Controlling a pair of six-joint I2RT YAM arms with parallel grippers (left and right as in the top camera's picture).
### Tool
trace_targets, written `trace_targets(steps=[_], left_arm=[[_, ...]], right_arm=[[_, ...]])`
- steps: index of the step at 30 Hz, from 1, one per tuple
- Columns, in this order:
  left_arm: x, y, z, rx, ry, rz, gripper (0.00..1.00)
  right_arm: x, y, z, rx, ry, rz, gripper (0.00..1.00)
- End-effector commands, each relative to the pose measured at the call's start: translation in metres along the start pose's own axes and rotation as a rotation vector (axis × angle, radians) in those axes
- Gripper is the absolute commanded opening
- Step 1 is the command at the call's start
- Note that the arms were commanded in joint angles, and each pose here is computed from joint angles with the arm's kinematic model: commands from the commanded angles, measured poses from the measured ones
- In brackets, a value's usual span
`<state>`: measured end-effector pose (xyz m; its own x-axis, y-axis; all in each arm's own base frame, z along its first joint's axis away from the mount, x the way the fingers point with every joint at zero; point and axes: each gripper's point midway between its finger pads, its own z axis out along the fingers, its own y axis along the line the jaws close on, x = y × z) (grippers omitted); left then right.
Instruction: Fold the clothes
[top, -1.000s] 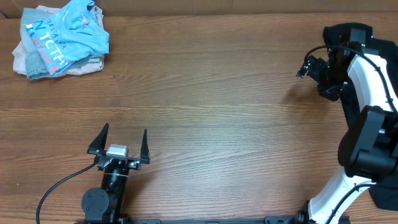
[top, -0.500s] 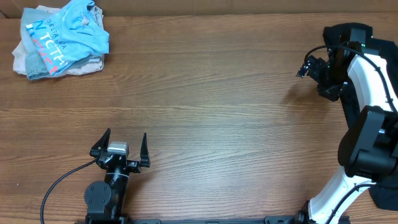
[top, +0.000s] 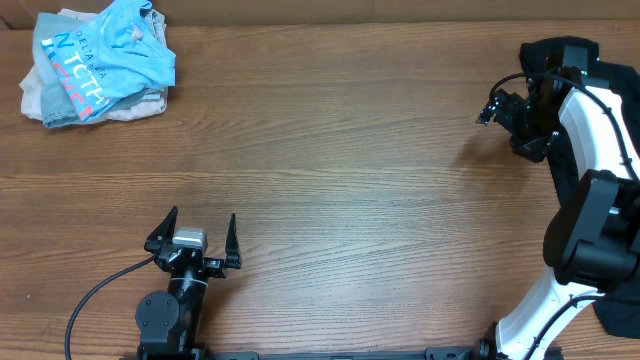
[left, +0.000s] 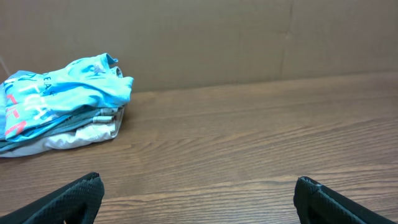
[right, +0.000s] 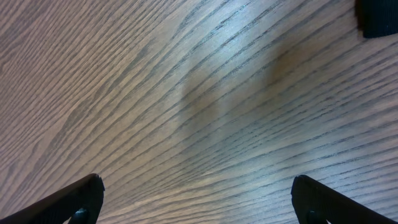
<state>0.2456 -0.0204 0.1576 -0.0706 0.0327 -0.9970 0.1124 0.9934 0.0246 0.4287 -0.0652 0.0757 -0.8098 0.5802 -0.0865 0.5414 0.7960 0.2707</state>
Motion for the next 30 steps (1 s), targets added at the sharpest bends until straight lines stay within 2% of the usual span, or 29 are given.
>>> trace_targets(steps=[1, 11, 15, 18, 24, 30], left_arm=[[0.0, 0.004, 0.0, -0.02, -0.003, -0.013, 1.0], [0.0, 0.004, 0.0, -0.02, -0.003, -0.013, 1.0], [0.0, 0.004, 0.0, -0.02, -0.003, -0.013, 1.0], [0.0, 0.004, 0.0, -0.02, -0.003, -0.013, 1.0], [0.0, 0.004, 0.0, -0.02, -0.003, -0.013, 1.0], [0.0, 0.004, 0.0, -0.02, -0.003, -0.013, 1.0]], right_arm=[[-0.008, 0.009, -0.016, -0.021, -0.048, -0.008, 1.0], [-0.012, -0.001, -0.016, 0.03, -0.069, -0.007, 1.0], [-0.016, -0.027, -0.015, 0.194, -0.106, -0.104, 1.0], [-0.014, -0.025, -0.012, 0.218, -0.111, -0.223, 1.0], [-0.027, 0.034, -0.051, 0.018, -0.356, -0.319, 1.0], [-0.005, 0.067, -0.116, -0.126, -0.62, -0.404, 1.0]])
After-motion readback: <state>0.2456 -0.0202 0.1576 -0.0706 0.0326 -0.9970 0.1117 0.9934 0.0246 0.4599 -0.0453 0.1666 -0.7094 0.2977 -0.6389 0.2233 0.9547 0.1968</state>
